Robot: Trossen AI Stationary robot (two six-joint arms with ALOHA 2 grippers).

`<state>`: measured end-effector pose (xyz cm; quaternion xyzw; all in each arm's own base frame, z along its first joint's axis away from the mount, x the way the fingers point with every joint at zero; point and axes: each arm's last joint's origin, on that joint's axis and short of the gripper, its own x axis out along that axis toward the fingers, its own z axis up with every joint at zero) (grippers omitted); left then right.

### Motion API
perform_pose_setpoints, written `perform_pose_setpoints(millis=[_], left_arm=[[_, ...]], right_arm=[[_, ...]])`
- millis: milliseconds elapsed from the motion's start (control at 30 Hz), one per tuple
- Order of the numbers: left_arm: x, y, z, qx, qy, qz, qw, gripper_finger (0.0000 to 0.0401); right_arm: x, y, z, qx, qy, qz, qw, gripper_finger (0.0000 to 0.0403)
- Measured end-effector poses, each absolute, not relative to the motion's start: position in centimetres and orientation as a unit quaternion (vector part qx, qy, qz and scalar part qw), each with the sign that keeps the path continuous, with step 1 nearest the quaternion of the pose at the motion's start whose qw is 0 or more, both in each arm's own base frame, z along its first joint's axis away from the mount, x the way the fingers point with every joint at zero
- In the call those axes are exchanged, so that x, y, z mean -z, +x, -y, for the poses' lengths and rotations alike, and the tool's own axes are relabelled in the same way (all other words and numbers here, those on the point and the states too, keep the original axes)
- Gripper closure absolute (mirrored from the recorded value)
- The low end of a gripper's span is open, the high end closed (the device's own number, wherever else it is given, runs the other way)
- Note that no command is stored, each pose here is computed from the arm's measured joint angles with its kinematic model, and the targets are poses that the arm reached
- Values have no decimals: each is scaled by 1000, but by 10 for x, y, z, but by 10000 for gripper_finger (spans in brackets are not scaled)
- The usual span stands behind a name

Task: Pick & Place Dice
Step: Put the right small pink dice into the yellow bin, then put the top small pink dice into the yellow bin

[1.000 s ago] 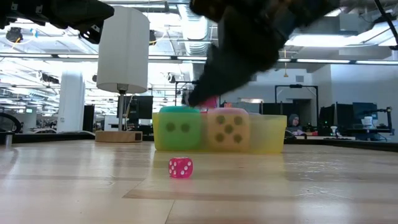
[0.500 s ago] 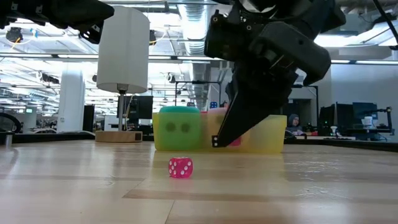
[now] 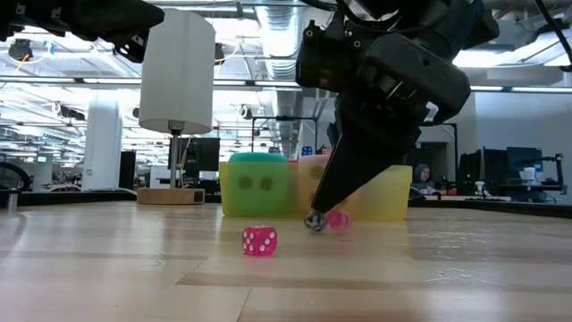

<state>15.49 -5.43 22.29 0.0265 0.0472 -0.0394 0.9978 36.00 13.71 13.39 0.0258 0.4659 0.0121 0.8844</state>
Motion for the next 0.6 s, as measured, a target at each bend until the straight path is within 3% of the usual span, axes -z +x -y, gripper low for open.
perform_pose_setpoints(millis=[300,600], left_arm=[[-223,155,54,39,27,-47,998,401],[-223,155,54,39,27,-47,998,401]], right_arm=[[-134,360,-137,-6,23,-465,885,295],[-127,348,-131,36,22,-521,853,294]])
